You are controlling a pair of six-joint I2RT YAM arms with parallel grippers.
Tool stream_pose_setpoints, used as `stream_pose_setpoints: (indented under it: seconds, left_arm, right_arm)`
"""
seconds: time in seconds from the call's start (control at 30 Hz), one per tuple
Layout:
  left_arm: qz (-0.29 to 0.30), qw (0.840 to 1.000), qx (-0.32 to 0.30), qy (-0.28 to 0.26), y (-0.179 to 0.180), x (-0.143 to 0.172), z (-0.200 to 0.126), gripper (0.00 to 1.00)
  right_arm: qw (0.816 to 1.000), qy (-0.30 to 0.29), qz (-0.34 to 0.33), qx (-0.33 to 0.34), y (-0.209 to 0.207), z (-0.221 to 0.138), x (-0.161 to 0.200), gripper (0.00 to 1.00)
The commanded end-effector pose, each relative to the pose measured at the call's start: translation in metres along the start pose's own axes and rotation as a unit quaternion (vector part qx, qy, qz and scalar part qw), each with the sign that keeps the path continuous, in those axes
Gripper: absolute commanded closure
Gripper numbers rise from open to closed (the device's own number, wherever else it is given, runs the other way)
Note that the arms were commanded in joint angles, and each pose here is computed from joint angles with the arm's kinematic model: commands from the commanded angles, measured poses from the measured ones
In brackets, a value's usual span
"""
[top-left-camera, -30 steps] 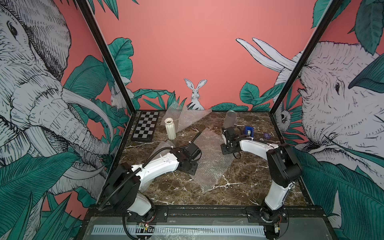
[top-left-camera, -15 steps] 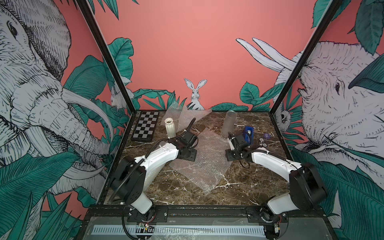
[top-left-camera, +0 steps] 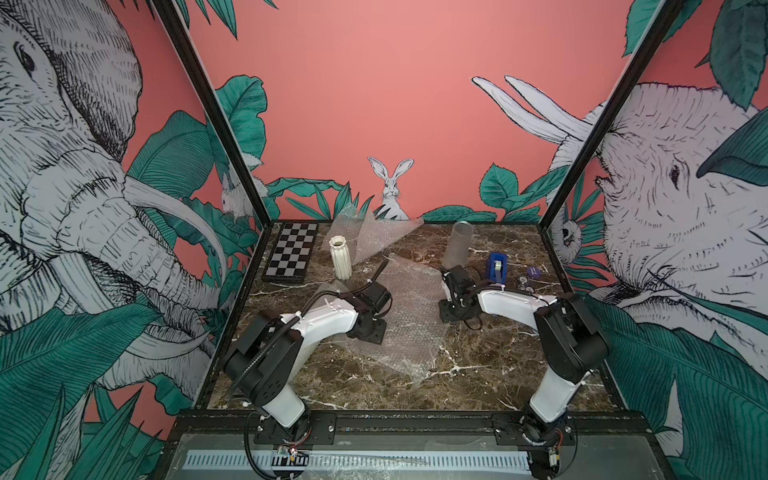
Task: Wrap vases in bubble wrap
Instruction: Flatten out the bubble wrap at the center of the board.
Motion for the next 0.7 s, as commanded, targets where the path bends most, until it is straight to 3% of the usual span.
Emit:
stream_pose_setpoints:
  seconds: [0.0, 0.13, 0.27, 0.4, 0.57, 0.67]
  left_arm:
    - [-0.014, 1.0, -0.006, 0.002, -0.01, 0.023, -0.005, 0.37]
    - [-0.026, 0.999, 0.015, -0.02, -0.026, 0.038, -0.006, 0.36]
    - [-0.034, 0.996, 0.056, -0.056, -0.041, 0.026, -0.008, 0.36]
    - [-0.022, 0.993, 0.077, -0.084, -0.053, 0.003, -0.016, 0.36]
    - [-0.015, 0.988, 0.107, -0.114, -0.063, -0.012, -0.026, 0.35]
    - [-0.012, 0.984, 0.11, -0.139, -0.062, -0.017, -0.04, 0.33]
  right_arm:
    - [0.999, -0.011, -0.035, 0.023, 0.0, 0.005, -0.018, 0.47]
    - [0.998, -0.011, -0.059, 0.026, 0.007, 0.012, -0.037, 0.46]
    - [0.997, -0.031, -0.07, 0.019, 0.014, 0.01, -0.06, 0.44]
    - [0.995, -0.067, -0.077, 0.007, 0.018, -0.015, -0.08, 0.39]
    - [0.989, -0.115, -0.09, -0.027, 0.015, -0.058, -0.08, 0.33]
    - [0.98, -0.175, -0.089, -0.043, 0.009, -0.09, -0.081, 0.27]
Point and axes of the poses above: each gripper's point midway between its finger pads, its own z axis out along the fingers, its own y axis along the line the jaws close on, x = y × z, the point moved 4 cm from there along -z, back along the fingers, and after that the axes turned 10 degrees about z, right-handed, at the moved point
